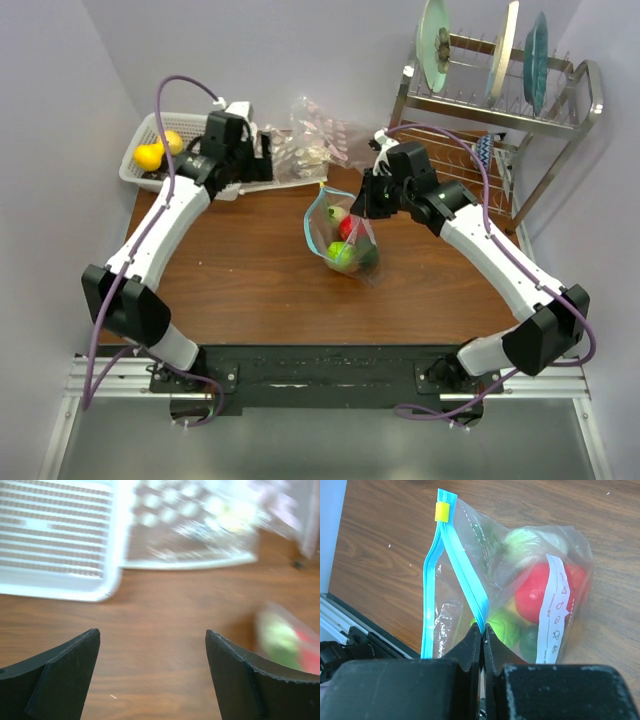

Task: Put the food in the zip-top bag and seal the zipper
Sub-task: Place the fake fruit in the zipper food storage bag, then adjust the bin at the center of the board, then pick up the fake fruit from the bin, then place the fake fruit in the zipper food storage bag.

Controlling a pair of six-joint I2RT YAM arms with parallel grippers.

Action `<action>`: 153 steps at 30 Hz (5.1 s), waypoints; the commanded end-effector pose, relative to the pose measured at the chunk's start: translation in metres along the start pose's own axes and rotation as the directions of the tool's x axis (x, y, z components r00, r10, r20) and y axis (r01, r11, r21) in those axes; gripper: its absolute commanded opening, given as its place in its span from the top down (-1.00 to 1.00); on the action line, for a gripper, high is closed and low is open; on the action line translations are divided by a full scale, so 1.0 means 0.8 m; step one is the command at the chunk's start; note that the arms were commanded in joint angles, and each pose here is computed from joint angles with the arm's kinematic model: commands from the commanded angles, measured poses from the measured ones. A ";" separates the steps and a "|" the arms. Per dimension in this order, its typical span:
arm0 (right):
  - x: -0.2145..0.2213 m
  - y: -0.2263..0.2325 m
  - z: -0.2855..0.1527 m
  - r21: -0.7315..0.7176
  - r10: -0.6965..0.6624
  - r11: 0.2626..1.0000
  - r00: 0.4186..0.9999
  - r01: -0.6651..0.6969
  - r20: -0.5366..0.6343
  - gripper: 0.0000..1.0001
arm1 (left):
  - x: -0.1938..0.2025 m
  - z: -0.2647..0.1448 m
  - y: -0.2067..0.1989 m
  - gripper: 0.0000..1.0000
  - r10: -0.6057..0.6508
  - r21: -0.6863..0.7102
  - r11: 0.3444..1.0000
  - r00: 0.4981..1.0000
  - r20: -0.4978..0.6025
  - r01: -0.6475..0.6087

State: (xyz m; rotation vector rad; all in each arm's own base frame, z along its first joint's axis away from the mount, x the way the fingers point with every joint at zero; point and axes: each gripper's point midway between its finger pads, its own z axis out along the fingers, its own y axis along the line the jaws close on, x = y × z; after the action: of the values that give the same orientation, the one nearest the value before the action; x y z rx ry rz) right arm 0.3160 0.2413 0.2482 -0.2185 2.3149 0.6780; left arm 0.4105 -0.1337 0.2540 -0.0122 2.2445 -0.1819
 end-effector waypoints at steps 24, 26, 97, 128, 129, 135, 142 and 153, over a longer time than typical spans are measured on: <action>-0.017 0.016 -0.019 -0.054 -0.021 0.998 0.997 0.025 0.071 1.00 | 0.028 0.248 0.122 -0.40 -0.104 -0.148 0.986 0.966 -0.237 0.070; -0.017 0.019 -0.017 -0.060 -0.022 0.998 0.998 0.026 0.066 1.00 | 0.044 0.247 0.090 -0.37 -0.123 -0.029 0.992 0.954 -0.272 0.120; -0.018 0.036 -0.009 -0.126 -0.009 0.992 1.000 0.013 0.030 1.00 | -0.086 0.056 0.069 -0.22 -0.187 0.222 0.958 0.982 -0.003 0.183; -0.029 0.051 -0.026 -0.159 0.029 0.987 0.999 -0.023 0.035 1.00 | 0.120 -0.049 -0.234 -0.23 -0.107 0.671 0.737 0.994 0.001 0.079; -0.031 0.050 -0.026 -0.153 0.030 0.988 0.999 -0.024 0.039 1.00 | 0.125 -0.046 -0.235 -0.25 -0.093 0.653 0.753 0.996 -0.009 0.076; -0.035 0.047 -0.026 -0.138 0.032 0.990 0.998 -0.024 0.057 1.00 | 0.157 -0.032 -0.240 -0.52 -0.034 0.594 0.802 0.997 -0.062 0.065; -0.033 0.040 -0.025 -0.112 0.024 0.994 0.998 -0.018 0.057 1.00 | 0.131 -0.060 -0.251 -1.00 0.029 0.598 0.801 0.996 -0.083 0.026; -0.028 0.030 -0.021 -0.083 0.022 0.996 0.998 -0.017 0.055 1.00 | 0.086 -0.124 -0.229 -0.92 0.077 0.553 0.833 0.994 -0.077 -0.022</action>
State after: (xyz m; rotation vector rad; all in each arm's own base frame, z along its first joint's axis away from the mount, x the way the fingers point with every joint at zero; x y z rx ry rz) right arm 0.3121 0.2502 0.2573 -0.2009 2.3255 0.7543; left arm 0.2936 -0.3247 0.2612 0.3540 2.2249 -0.8589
